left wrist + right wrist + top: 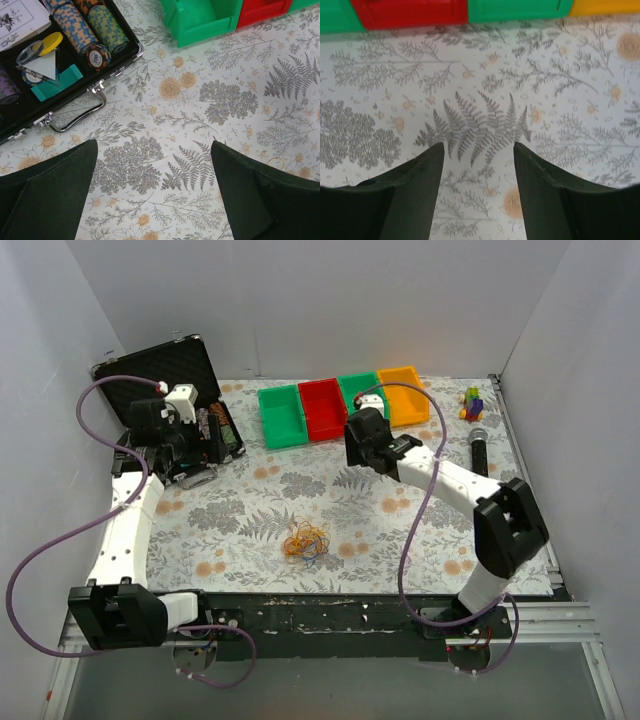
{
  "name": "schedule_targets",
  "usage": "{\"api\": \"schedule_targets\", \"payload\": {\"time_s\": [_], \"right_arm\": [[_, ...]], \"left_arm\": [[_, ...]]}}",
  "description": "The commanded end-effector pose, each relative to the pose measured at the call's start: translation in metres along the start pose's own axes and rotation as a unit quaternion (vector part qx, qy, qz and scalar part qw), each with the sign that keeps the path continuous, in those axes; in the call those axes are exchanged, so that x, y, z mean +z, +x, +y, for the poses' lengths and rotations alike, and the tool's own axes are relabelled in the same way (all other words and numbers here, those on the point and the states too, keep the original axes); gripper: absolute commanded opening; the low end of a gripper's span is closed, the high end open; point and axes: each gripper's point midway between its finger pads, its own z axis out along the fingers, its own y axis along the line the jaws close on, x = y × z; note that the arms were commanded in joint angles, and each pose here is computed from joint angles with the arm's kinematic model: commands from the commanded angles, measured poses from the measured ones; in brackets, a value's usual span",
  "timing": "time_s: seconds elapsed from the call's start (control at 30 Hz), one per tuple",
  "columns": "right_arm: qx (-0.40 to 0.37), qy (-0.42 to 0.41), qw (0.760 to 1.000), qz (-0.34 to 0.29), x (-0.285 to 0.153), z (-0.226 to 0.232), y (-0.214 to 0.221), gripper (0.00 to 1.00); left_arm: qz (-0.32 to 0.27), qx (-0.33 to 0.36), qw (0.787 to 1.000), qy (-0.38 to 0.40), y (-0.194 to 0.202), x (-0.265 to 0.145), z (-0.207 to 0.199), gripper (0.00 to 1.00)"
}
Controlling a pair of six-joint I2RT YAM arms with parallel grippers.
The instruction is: Untangle the cables
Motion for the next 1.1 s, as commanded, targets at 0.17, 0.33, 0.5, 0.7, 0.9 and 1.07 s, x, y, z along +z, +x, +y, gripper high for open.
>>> {"api": "schedule_targets", "payload": {"time_s": [0.17,0.33,0.5,0.7,0.9,1.07], "right_arm": [[-0.040,-0.025,0.997,-0.064,0.076,0.039,-0.091,0.66],[0.008,-0.065,0.996,-0.060,0.117,0.032,-0.106,0.67],[0.005,-0.098,0.992,-0.080,0.133,0.031,-0.121,0.69],[-0.013,-0.125,0.988,-0.086,0.149,0.038,-0.124,0.71],[-0.018,-0.122,0.988,-0.091,0.161,0.030,-0.126,0.72],[-0.006,-0.118,0.989,-0.093,0.170,0.025,-0.132,0.69]], "left_arm": [[0.021,-0.010,0.999,0.023,0.004,0.014,-0.004,0.98],[0.039,0.005,0.999,0.028,0.014,0.026,0.001,0.98],[0.046,0.011,0.998,0.042,0.016,0.036,0.000,0.98],[0.049,0.009,0.997,0.053,0.022,0.048,-0.001,0.98],[0.056,0.010,0.997,0.058,0.030,0.056,0.000,0.98],[0.060,0.008,0.996,0.064,0.032,0.058,-0.001,0.98]]}}
